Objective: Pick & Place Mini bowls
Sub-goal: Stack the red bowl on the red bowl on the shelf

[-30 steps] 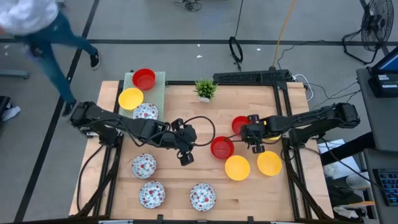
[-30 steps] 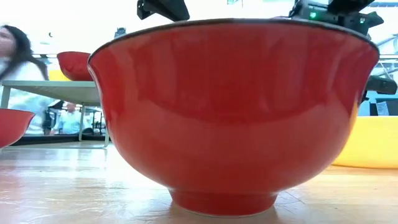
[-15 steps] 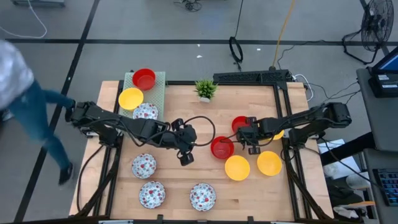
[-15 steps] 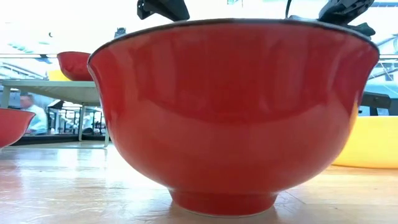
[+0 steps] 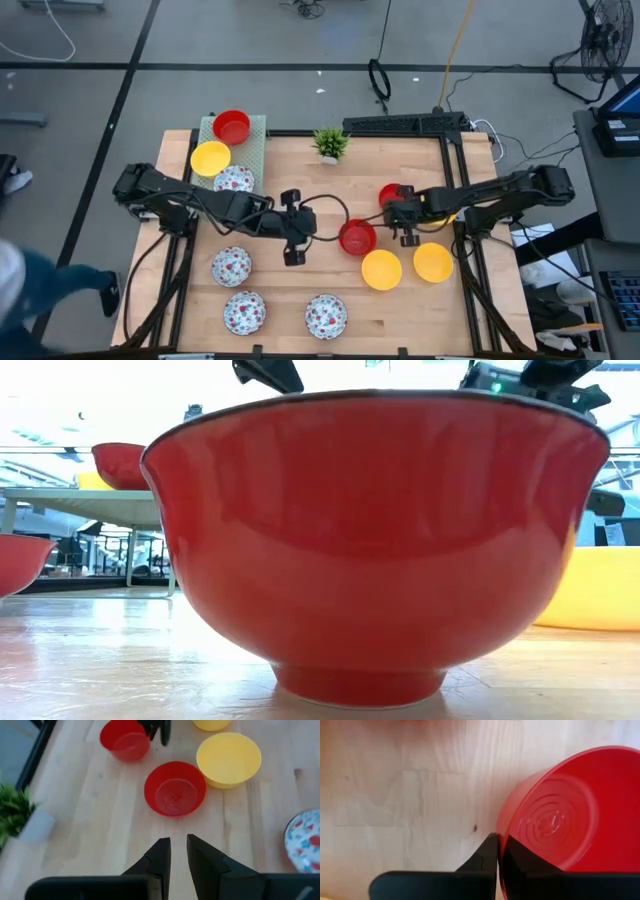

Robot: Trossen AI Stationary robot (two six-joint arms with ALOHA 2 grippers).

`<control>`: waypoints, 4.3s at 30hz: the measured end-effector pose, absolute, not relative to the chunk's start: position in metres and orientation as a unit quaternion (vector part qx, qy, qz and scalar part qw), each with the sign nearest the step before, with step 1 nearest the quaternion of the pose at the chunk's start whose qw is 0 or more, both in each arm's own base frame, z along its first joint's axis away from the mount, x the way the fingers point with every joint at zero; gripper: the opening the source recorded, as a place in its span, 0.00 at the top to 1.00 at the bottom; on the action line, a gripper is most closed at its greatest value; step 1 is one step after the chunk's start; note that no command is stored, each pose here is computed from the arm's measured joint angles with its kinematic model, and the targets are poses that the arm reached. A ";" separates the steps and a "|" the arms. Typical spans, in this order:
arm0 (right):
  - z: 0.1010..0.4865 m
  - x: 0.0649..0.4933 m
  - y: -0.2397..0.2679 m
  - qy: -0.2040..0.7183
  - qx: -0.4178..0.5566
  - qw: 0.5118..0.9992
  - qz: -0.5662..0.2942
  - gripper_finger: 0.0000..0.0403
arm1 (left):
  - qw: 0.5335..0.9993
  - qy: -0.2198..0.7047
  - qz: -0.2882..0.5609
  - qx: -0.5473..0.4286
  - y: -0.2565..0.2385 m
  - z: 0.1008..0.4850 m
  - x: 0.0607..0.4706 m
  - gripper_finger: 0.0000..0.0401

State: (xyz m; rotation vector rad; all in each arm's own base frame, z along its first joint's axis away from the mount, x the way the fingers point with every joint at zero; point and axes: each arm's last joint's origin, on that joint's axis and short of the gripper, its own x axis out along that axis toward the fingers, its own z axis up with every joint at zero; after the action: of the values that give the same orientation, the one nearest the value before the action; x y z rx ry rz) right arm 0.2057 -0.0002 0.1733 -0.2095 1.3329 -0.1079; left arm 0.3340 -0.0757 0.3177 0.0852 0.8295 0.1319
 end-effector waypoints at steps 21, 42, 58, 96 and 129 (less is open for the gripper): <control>0.254 0.235 0.047 0.336 0.022 0.912 0.235 1.00 | 0.949 0.283 -0.031 0.134 -0.081 0.336 0.352 0.39; 0.283 0.243 0.088 0.114 -0.130 0.912 0.372 1.00 | 0.965 0.179 -0.170 0.091 -0.089 0.351 0.363 0.40; 0.298 0.255 0.096 0.085 -0.135 0.883 0.442 1.00 | 0.939 0.191 -0.283 0.052 -0.101 0.340 0.367 0.40; 0.311 0.239 0.079 0.124 -0.173 0.938 0.274 0.45 | 0.934 0.231 -0.273 0.018 -0.091 0.334 0.367 0.99; 0.311 0.212 0.049 0.240 -0.192 0.949 -0.077 0.47 | 0.808 0.396 0.426 -0.089 0.116 0.359 0.254 0.99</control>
State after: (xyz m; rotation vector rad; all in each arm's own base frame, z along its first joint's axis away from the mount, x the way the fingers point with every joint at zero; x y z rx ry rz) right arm 0.2119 0.0495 0.3108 -0.3906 0.4883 -0.1564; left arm 0.2541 0.1162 0.3593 -0.1894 0.8467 0.9118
